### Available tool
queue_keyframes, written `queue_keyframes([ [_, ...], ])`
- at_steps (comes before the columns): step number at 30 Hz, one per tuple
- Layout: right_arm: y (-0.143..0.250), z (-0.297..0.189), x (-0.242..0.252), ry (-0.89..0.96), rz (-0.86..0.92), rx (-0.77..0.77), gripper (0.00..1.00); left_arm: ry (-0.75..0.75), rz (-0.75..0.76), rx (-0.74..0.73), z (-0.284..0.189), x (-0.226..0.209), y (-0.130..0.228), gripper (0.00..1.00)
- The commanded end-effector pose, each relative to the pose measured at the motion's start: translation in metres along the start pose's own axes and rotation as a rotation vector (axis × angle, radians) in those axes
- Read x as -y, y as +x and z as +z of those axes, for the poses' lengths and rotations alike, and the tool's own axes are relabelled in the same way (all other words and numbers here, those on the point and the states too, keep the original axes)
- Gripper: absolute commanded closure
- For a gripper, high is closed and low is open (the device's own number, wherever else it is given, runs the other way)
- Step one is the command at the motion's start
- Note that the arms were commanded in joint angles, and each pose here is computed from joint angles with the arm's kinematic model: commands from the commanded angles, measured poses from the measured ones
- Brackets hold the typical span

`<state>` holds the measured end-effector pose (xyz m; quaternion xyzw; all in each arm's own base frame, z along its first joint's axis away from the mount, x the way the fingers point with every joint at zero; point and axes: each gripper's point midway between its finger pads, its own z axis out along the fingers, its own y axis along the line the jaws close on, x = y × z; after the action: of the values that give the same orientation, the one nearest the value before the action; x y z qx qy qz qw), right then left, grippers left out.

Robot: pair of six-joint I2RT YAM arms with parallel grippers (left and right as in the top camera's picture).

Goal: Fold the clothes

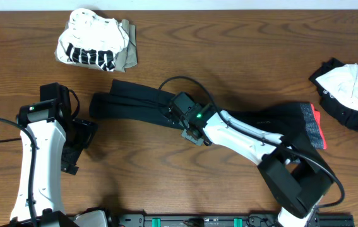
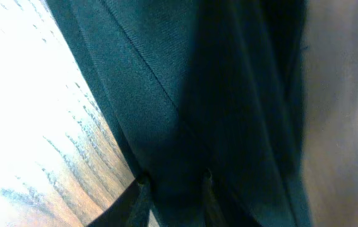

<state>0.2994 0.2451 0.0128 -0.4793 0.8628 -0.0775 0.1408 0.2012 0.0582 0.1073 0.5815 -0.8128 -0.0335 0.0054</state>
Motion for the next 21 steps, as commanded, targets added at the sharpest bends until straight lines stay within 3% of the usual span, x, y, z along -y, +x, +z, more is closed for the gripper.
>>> queue_keyframes([
  [1,-0.002,0.004,0.003,0.005,0.009,-0.006,0.84,-0.008,0.002,0.005,0.0,-0.002,-0.001,0.02],
  [6,-0.005,0.001,0.011,0.043,0.025,0.005,0.86,-0.008,0.002,0.005,0.0,-0.002,-0.001,0.02],
  [11,-0.013,-0.004,0.02,0.082,0.054,0.021,0.99,-0.008,0.002,0.005,0.0,-0.002,-0.001,0.02],
  [21,-0.036,-0.011,0.047,0.16,0.146,0.107,0.99,-0.008,0.002,0.005,0.0,-0.002,-0.001,0.02],
])
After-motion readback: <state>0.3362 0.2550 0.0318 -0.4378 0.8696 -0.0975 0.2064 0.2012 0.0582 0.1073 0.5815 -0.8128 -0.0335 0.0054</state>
